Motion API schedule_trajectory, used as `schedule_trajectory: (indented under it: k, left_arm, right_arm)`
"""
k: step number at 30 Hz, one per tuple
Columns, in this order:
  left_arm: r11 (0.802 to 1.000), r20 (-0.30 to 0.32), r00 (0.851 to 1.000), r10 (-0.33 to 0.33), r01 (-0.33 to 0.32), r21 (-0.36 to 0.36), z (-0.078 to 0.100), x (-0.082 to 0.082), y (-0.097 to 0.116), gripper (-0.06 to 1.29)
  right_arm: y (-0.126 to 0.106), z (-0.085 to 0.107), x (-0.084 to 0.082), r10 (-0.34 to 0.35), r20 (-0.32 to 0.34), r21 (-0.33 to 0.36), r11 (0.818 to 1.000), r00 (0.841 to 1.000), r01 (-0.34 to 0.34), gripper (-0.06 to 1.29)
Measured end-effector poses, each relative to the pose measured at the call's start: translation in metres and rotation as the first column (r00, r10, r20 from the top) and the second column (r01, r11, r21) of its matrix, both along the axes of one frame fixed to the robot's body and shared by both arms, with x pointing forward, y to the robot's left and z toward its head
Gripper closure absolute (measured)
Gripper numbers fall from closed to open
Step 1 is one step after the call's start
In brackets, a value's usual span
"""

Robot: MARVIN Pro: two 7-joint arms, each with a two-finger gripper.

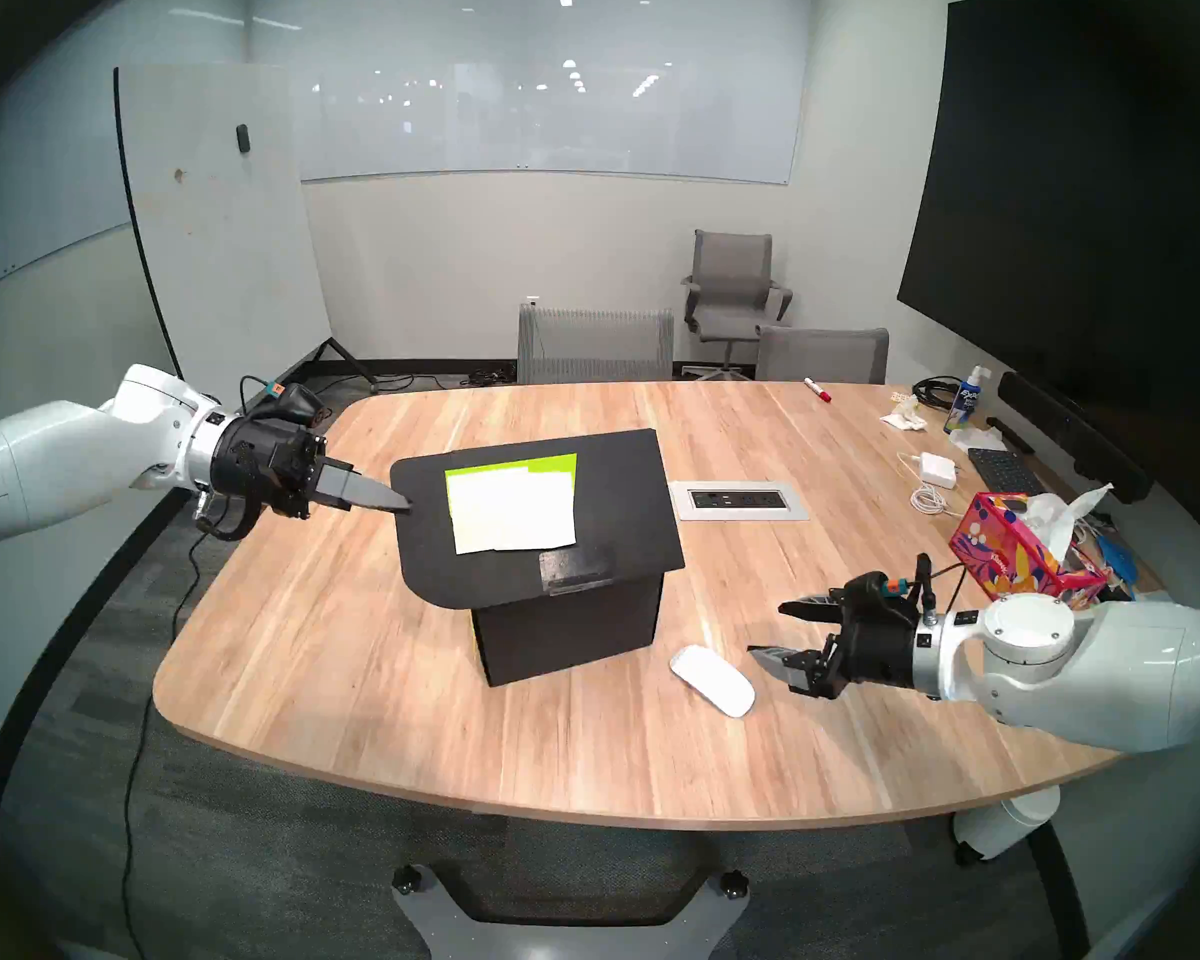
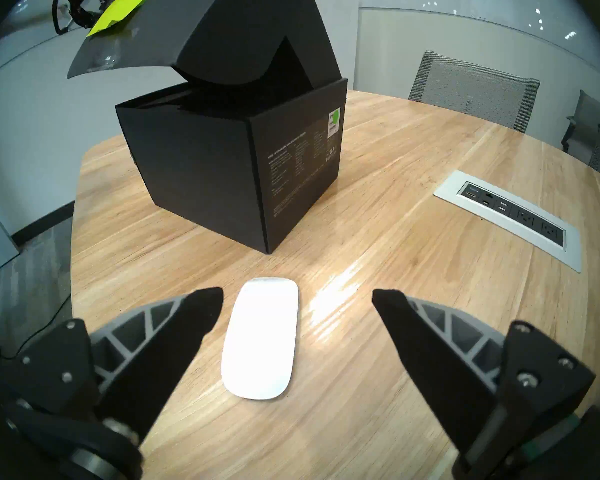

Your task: Open the box and place the mouse inside

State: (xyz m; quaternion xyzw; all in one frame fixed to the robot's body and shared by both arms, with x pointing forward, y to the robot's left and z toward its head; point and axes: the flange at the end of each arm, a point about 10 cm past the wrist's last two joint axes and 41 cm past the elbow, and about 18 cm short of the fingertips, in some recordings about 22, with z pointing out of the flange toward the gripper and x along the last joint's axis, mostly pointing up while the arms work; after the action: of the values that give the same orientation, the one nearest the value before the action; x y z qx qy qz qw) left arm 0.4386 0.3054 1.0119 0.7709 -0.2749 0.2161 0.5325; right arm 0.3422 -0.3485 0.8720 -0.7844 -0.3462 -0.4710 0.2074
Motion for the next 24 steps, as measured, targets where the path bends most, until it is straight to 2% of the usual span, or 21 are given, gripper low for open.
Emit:
schedule_trajectory:
  k: [20,24]
  left_arm:
    - [1.0,-0.011,1.0,0.015,-0.015,0.01,0.0038,0.0099,0.0104,1.25]
    - [1.0,-0.012,1.0,0.016,-0.016,0.017,0.0036,0.01,0.0101,1.25]
  right_arm:
    - [0.0,0.0,0.0,0.0,0.0,0.0,1.0,1.0,0.0,0.06]
    - [-0.0004,-0.0005,-0.0004,0.014,-0.023,-0.005,1.0,1.0,-0.014,0.06]
